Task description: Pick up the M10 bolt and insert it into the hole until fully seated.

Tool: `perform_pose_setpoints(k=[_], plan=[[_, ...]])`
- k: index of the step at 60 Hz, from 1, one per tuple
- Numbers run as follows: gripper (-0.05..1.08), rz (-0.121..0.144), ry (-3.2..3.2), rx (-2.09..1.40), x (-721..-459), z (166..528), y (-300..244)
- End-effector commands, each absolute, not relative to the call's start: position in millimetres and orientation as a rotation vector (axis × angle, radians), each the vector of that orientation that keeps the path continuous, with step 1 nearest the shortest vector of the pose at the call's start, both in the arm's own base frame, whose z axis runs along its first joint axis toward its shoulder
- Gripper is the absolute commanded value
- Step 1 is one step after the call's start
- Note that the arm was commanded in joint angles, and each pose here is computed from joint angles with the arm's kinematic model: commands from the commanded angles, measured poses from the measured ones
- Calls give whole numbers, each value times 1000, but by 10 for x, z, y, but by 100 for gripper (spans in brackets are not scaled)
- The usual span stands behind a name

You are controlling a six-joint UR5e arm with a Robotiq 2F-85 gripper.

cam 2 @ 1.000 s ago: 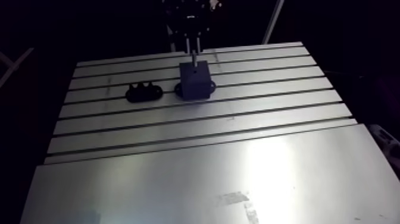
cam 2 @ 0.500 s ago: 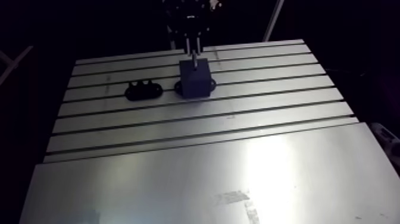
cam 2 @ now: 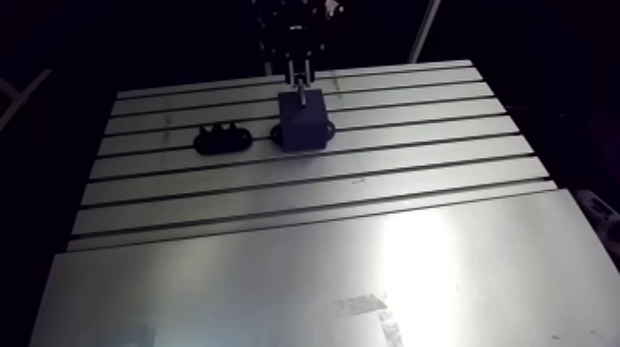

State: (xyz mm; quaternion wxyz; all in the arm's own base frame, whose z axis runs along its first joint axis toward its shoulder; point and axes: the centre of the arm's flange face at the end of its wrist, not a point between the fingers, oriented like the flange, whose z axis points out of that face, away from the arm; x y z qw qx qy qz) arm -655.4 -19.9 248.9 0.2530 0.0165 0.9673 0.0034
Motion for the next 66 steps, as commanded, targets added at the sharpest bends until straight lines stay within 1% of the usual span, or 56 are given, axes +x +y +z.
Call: perform_pose_setpoints(k=[1,46,66], plan=[[108,8,2621,45,-6548,2442,-198],[108,6,2624,45,-6554,2449,-200],[108,10,2640,42,-6575,2455,-194]])
